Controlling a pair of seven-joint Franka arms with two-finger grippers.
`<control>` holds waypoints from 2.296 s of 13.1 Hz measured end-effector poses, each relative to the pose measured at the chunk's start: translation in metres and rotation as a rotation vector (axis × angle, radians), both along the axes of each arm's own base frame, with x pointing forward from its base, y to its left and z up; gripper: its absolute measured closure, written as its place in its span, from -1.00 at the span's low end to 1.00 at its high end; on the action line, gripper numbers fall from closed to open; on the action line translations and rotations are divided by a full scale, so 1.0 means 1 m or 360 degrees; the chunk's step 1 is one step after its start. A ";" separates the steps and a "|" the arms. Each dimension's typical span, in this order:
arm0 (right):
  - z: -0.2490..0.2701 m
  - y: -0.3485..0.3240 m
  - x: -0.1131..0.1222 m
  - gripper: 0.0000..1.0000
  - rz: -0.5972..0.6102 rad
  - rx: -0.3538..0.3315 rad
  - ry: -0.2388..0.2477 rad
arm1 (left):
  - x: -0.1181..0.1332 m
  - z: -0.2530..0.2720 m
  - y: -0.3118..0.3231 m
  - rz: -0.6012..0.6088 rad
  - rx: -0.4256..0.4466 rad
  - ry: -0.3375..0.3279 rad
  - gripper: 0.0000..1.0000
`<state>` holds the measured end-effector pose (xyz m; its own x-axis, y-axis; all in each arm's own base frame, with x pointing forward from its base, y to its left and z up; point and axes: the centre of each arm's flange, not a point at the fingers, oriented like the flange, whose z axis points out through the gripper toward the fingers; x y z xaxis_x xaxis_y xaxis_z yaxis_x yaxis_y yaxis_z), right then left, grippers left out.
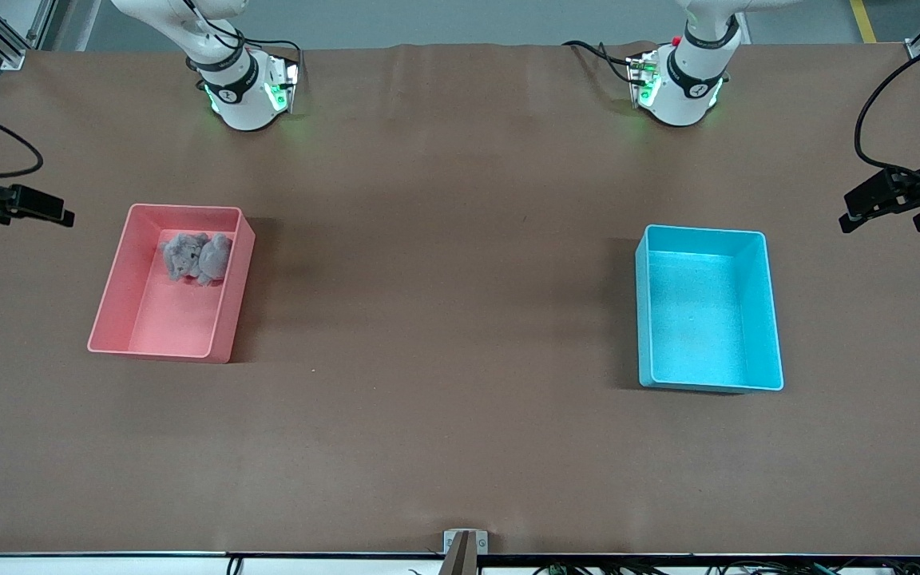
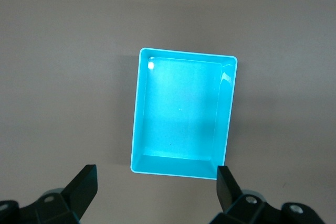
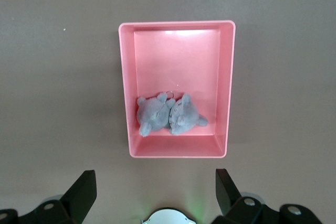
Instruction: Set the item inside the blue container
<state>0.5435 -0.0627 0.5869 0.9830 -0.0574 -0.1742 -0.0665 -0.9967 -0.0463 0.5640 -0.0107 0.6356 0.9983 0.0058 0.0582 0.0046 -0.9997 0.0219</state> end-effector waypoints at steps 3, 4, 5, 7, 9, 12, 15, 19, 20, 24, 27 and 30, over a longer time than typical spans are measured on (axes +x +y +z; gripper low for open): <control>0.009 -0.001 -0.012 -1.00 0.0029 -0.0007 -0.0023 | 0.000 0.000 -0.002 -0.0006 0.0000 0.0000 -1.00; 0.012 -0.002 -0.013 -1.00 0.0036 -0.0012 -0.0031 | 0.000 0.000 -0.003 -0.0008 0.0000 0.0000 -1.00; 0.014 -0.003 -0.015 -1.00 0.0037 -0.0016 -0.0038 | 0.000 0.000 -0.003 -0.0007 0.0000 0.0000 -1.00; 0.019 -0.004 -0.018 -1.00 0.0038 -0.0017 -0.0055 | 0.000 0.000 -0.002 -0.0007 0.0000 0.0001 -1.00; 0.027 -0.004 -0.022 -1.00 0.0039 -0.0018 -0.0081 | 0.000 0.000 -0.002 -0.0007 0.0000 0.0001 -1.00; 0.044 -0.005 -0.032 -1.00 0.0041 -0.0033 -0.0133 | 0.000 -0.001 -0.002 -0.0006 0.0000 0.0002 -1.00; 0.057 -0.006 -0.039 -1.00 0.0042 -0.0045 -0.0177 | 0.000 -0.001 -0.001 -0.0002 0.0000 0.0002 -1.00; 0.073 -0.005 -0.042 -1.00 0.0044 -0.0047 -0.0192 | 0.003 -0.006 0.000 0.0000 -0.0001 0.0016 -1.00; 0.077 -0.005 -0.046 -1.00 0.0045 -0.0044 -0.0172 | 0.004 -0.007 0.000 0.0000 -0.0001 0.0020 -1.00; 0.083 -0.001 -0.050 -1.00 0.0056 -0.0038 -0.0133 | 0.004 -0.008 0.001 0.0002 -0.0001 0.0022 -1.00; 0.083 -0.001 -0.050 -1.00 0.0055 -0.0039 -0.0139 | 0.004 -0.008 0.001 0.0002 -0.0001 0.0022 -1.00; 0.082 -0.003 -0.047 -1.00 0.0051 -0.0042 -0.0159 | 0.004 -0.008 0.001 0.0002 -0.0001 0.0022 -1.00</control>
